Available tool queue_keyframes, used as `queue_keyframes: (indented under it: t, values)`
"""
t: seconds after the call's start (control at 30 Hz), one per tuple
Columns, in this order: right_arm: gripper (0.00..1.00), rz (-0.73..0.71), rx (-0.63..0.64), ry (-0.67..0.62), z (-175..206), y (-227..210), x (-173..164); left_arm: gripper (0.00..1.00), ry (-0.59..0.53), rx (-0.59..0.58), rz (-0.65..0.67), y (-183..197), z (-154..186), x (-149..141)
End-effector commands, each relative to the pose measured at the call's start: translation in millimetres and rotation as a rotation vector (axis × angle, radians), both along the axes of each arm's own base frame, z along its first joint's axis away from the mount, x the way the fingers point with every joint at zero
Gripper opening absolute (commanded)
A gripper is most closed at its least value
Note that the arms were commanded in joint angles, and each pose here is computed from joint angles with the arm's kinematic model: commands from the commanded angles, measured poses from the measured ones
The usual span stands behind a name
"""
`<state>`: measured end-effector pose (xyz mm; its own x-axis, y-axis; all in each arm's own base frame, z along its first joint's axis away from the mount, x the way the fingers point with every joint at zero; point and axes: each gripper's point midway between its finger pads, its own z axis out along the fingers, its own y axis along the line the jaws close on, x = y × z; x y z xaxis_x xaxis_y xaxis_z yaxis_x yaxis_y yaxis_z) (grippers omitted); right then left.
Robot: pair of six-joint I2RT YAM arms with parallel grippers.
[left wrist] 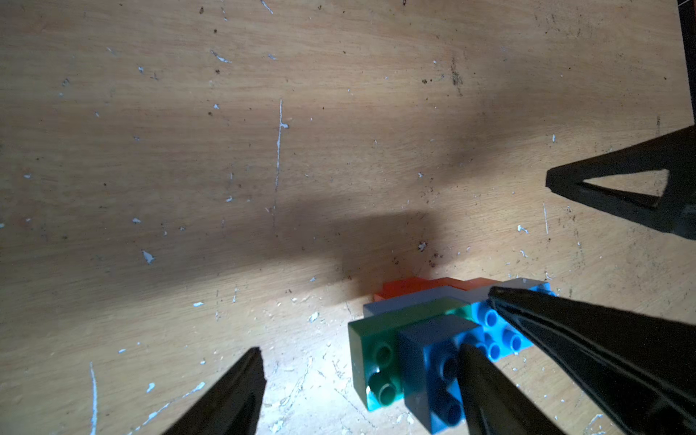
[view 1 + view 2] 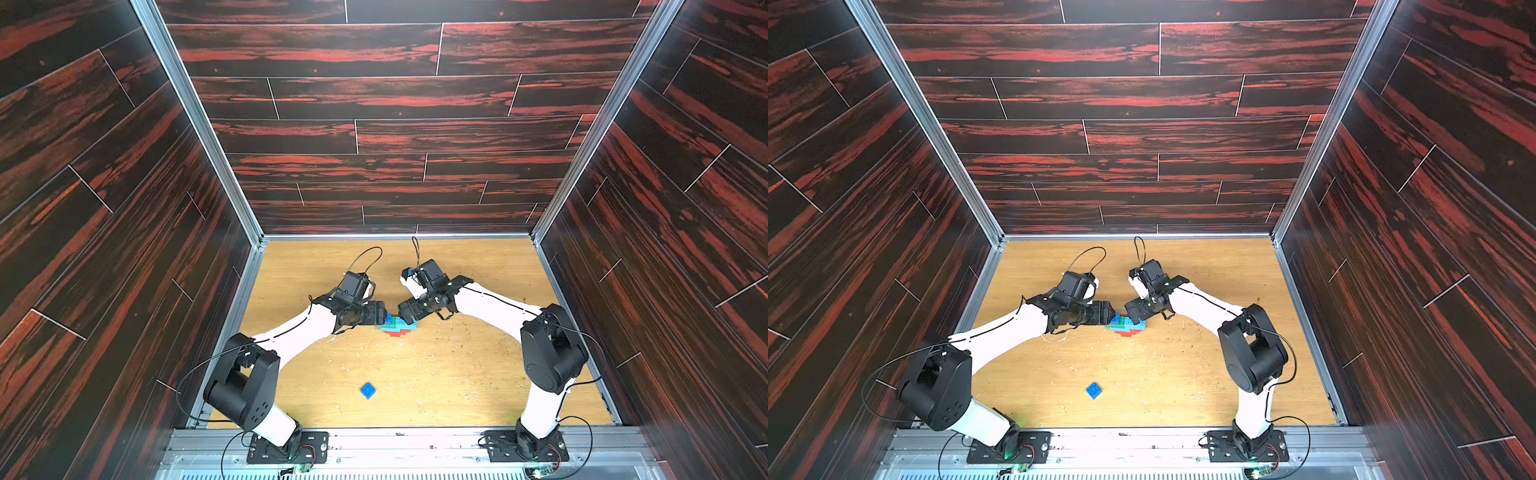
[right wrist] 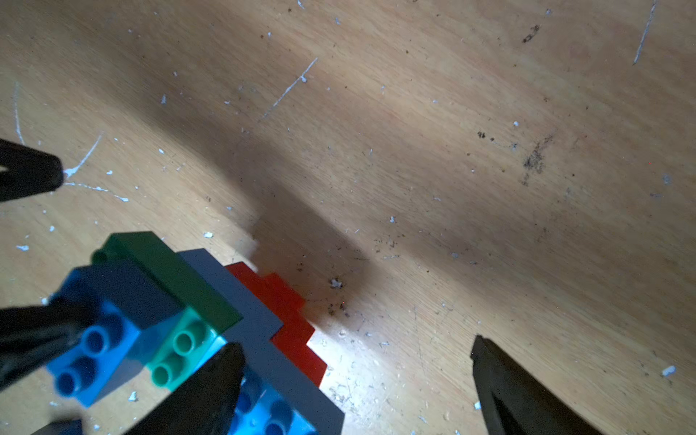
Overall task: Assemble a heart with lego
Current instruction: Assemble the lego brick with the lego brick.
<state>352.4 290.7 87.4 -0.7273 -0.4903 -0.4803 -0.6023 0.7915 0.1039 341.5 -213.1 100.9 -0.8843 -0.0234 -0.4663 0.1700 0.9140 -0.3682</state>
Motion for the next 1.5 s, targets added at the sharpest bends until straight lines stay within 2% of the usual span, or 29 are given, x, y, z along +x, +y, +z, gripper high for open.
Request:
queue_keyframes:
  t: [0.0,0.07,0.27,0.4,0.7,1.0,1.3,1.47]
  values:
    - [0.98,-0.017,-0.107,0.063,-22,-24,-16,0.83,0.137,0.092,-0.009,17,-33,-32]
    - [0.98,-0.019,-0.112,0.060,-24,-25,-17,0.84,0.135,0.063,-0.021,13,-34,-33]
    - [0.98,-0.032,-0.119,0.056,-25,-28,-16,0.84,0.168,0.117,-0.038,19,-39,-38]
    - [0.98,-0.032,-0.131,0.062,-28,-31,-18,0.84,0.208,0.216,-0.042,37,-54,-49]
    - [0.98,-0.037,-0.135,0.073,-33,-33,-22,0.83,0.194,0.151,-0.087,27,-56,-58]
    - [0.98,-0.021,-0.107,0.067,-28,-29,-23,0.82,0.189,0.194,-0.137,17,-53,-57]
    - [0.98,-0.036,-0.122,0.062,-32,-33,-22,0.82,0.280,0.372,-0.173,37,-81,-84]
    - [0.98,-0.019,-0.062,0.051,-19,-21,-21,0.82,0.233,0.407,-0.171,36,-64,-72]
